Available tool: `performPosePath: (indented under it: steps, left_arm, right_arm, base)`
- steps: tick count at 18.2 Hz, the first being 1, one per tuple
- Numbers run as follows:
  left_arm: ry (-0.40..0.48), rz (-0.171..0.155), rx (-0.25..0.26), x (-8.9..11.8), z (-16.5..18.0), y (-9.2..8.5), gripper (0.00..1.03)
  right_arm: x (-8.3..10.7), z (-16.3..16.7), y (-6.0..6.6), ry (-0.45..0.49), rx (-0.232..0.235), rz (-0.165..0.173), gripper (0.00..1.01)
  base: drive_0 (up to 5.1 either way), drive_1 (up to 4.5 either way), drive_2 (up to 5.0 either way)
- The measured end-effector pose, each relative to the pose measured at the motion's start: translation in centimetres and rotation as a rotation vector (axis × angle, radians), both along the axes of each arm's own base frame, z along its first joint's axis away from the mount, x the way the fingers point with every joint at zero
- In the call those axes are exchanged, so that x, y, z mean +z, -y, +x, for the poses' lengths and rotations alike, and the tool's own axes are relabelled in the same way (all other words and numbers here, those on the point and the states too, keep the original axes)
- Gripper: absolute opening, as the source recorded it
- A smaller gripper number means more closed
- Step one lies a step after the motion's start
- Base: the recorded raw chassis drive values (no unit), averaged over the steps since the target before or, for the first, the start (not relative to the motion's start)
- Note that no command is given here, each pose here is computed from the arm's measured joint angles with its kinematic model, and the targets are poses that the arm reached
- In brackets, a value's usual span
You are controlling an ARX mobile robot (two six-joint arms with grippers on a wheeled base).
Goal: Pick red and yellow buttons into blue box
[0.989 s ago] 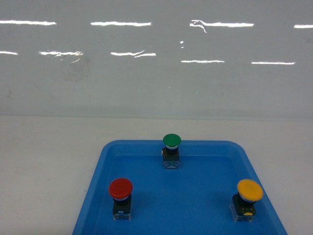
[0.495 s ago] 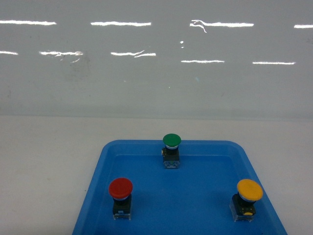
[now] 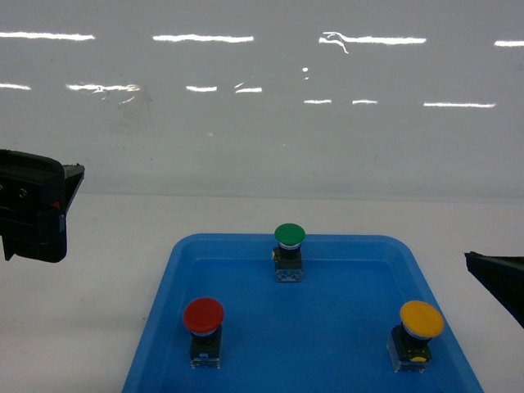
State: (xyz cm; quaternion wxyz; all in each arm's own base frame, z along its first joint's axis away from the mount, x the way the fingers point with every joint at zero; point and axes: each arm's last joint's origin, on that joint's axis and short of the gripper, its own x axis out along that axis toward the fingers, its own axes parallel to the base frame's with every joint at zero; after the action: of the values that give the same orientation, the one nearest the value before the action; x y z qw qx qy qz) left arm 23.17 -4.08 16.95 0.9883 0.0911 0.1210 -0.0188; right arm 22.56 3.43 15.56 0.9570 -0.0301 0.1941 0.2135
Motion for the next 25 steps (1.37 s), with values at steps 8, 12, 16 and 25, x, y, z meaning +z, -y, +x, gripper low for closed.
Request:
performPosePath:
  steps: [8,12,16,25]
  left_arm:
    - [0.015,-0.011,-0.004,0.2,0.0,0.0,0.98]
    - [0.014,-0.011,-0.004,0.2,0.0,0.0,0.98]
    - [0.014,-0.011,-0.004,0.2,0.0,0.0,0.98]
    - [0.014,-0.011,-0.004,0.2,0.0,0.0,0.98]
  right_arm:
    - [-0.1,-0.1,0.1,0.038,-0.025,-0.025,0.98]
    - [-2.6,1.3,-1.7,-0.045,0.070,-0.050,0.98]
    - [-4.4,3.4,-3.1,-0.122,0.162,-0.111,0.98]
    - [-7.9,5.7,-3.2,-0.243,0.240,-0.248,0.98]
  base:
    - [0.0,0.00,0.0]
    - [0.0,0.00,0.0]
    - [0.0,0.00,0.0]
    - [0.0,0.00,0.0]
